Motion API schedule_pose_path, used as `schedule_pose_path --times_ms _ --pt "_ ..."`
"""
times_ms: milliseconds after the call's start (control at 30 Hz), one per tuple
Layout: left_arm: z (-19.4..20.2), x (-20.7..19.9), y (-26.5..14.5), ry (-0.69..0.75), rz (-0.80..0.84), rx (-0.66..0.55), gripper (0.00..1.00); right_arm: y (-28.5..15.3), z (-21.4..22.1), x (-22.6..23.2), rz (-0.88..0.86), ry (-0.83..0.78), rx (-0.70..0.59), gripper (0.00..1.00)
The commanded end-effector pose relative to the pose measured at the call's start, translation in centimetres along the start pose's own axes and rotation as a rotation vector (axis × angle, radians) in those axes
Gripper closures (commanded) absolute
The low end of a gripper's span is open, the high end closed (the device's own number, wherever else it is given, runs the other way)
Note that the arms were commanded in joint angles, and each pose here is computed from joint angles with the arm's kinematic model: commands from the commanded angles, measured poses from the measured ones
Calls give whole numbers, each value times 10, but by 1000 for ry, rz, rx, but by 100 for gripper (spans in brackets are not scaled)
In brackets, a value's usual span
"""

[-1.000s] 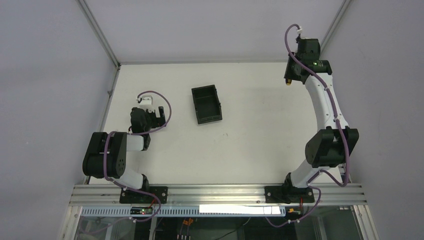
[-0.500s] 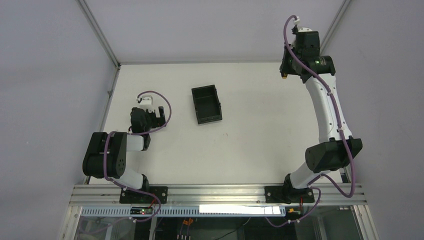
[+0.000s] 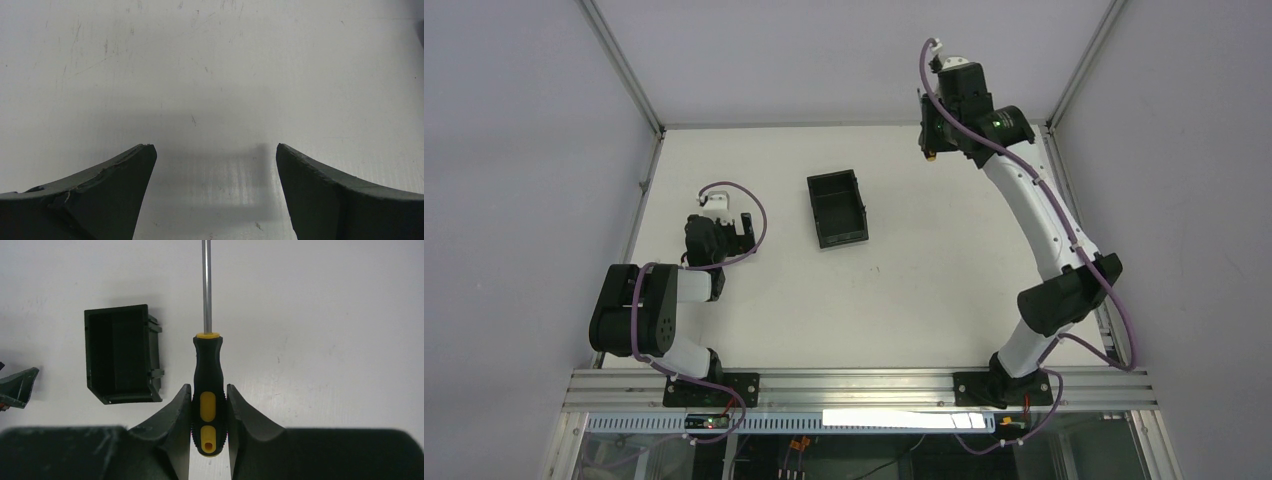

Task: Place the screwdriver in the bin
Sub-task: Place the screwdriver in the bin.

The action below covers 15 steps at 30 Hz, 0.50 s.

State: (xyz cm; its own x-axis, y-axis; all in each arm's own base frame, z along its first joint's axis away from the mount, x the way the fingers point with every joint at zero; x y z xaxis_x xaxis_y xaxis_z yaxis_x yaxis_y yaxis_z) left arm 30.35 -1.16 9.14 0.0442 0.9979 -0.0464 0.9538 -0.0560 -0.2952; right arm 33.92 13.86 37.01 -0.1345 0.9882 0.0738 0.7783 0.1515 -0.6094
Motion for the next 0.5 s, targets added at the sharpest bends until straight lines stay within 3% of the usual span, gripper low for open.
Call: schedule_pose_path --times_ms 0,467 --pt "-10 -2 0 0 -9 -48 1 -4 -13 33 -54 -3 -66 94" --pt "-10 -1 0 0 -10 -48 1 14 -2 128 -234 -83 -80 95"
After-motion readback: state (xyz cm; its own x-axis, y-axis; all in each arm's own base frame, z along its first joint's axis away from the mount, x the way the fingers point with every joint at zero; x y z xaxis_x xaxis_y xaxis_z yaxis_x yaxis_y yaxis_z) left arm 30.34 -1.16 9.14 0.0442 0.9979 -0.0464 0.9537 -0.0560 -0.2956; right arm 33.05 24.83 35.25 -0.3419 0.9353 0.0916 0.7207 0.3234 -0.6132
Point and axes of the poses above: each gripper's point midway between its finger pads, its own y axis out along the fingers, its own x axis along the line the jaws close on, z = x × y, the point moved 9 cm from there along -y, back along the fingers, and after that the axes turned 1 degree about y, right-handed, at the moved point
